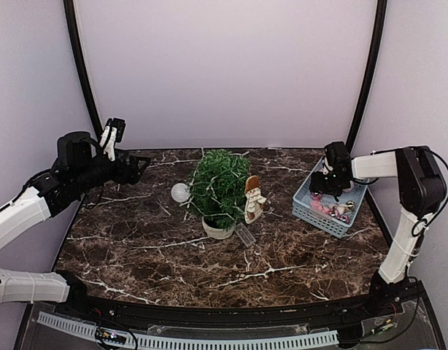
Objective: Decorate the small christmas tree
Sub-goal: Pick up the ornament ball from the bin.
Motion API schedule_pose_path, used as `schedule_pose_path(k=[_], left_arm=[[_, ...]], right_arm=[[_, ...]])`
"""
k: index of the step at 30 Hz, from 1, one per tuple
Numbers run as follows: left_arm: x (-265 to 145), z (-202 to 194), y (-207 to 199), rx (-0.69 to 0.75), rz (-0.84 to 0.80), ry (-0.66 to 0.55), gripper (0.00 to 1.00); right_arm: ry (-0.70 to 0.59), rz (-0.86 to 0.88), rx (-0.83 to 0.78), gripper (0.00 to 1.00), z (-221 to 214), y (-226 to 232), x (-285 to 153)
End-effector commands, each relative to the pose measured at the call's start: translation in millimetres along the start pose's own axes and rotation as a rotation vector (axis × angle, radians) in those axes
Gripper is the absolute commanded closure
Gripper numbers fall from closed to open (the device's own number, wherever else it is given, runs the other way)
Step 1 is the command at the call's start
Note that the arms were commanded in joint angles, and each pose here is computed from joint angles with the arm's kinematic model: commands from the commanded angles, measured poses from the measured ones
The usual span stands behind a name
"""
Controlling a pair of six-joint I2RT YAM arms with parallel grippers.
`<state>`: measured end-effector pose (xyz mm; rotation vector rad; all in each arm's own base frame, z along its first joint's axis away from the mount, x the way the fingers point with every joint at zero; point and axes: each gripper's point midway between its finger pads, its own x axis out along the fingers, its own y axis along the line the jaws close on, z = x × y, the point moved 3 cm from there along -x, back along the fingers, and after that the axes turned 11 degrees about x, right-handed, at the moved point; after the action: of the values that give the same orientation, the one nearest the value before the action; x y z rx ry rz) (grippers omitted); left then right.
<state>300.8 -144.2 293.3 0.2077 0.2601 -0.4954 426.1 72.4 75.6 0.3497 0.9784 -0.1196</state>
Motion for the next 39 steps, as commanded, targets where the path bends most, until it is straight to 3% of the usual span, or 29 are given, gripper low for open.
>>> schedule_pose_path(k=[1, 7, 12, 19, 27, 39], left_arm=[[-6, 11, 4, 0.014, 0.016, -0.057, 0.12], [-6, 11, 3, 0.014, 0.009, -0.058, 0.12], [-7, 12, 3, 0.014, 0.011, -0.062, 0.12], [-7, 12, 3, 0.014, 0.007, -0.062, 0.12], [-7, 13, 2, 0.013, 0.002, -0.066, 0.12], [-10, 15, 1, 0.01, -0.003, -0.076, 0.12]], right_arm=[[-0.062, -0.019, -0.006, 0.33, 16, 5, 3], [-0.055, -0.036, -0.012, 0.35, 15, 6, 10], [-0.045, -0.032, -0.024, 0.31, 12, 11, 13], [-0.039, -0.041, -0.029, 0.39, 9, 11, 15], [-0.027, -0.048, -0.03, 0.38, 4, 9, 16], [-0.027, -0.062, -0.03, 0.5, 0, 5, 11]])
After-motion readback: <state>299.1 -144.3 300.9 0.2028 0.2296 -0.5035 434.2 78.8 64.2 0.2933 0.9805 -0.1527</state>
